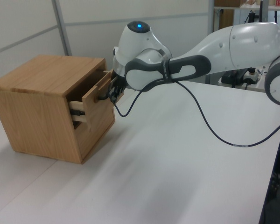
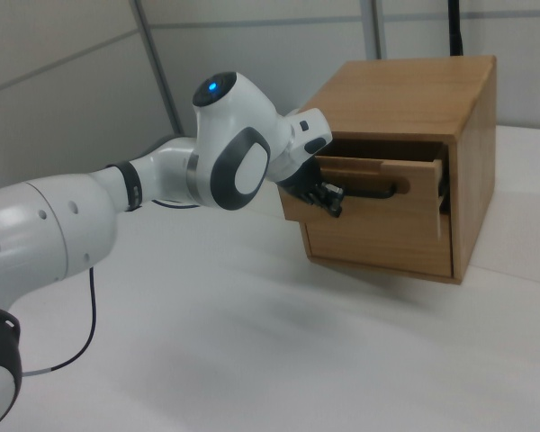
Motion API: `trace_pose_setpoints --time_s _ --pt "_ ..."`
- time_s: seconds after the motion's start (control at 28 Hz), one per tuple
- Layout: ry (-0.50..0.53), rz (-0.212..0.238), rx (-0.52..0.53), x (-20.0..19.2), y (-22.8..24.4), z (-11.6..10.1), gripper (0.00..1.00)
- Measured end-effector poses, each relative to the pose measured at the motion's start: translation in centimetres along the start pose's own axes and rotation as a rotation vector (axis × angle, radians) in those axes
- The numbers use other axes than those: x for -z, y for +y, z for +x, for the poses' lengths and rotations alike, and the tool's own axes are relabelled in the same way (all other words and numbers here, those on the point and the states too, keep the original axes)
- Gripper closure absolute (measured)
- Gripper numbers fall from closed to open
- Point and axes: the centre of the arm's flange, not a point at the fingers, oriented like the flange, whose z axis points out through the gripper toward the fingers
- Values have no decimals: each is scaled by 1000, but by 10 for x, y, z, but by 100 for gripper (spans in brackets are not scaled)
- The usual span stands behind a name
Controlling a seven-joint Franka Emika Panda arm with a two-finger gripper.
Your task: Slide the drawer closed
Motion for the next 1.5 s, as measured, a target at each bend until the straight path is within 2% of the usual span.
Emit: trace_pose_setpoints --time_s 0.64,0.96,1.36,1.43,1.5 --pt "233 8 22 -19 -7 13 99" --pt "316 13 28 -25 -9 16 99" --pt "309 12 27 -25 -9 15 99" --pt "265 8 23 -23 -8 15 99" --pt "173 -1 14 -17 -5 14 99"
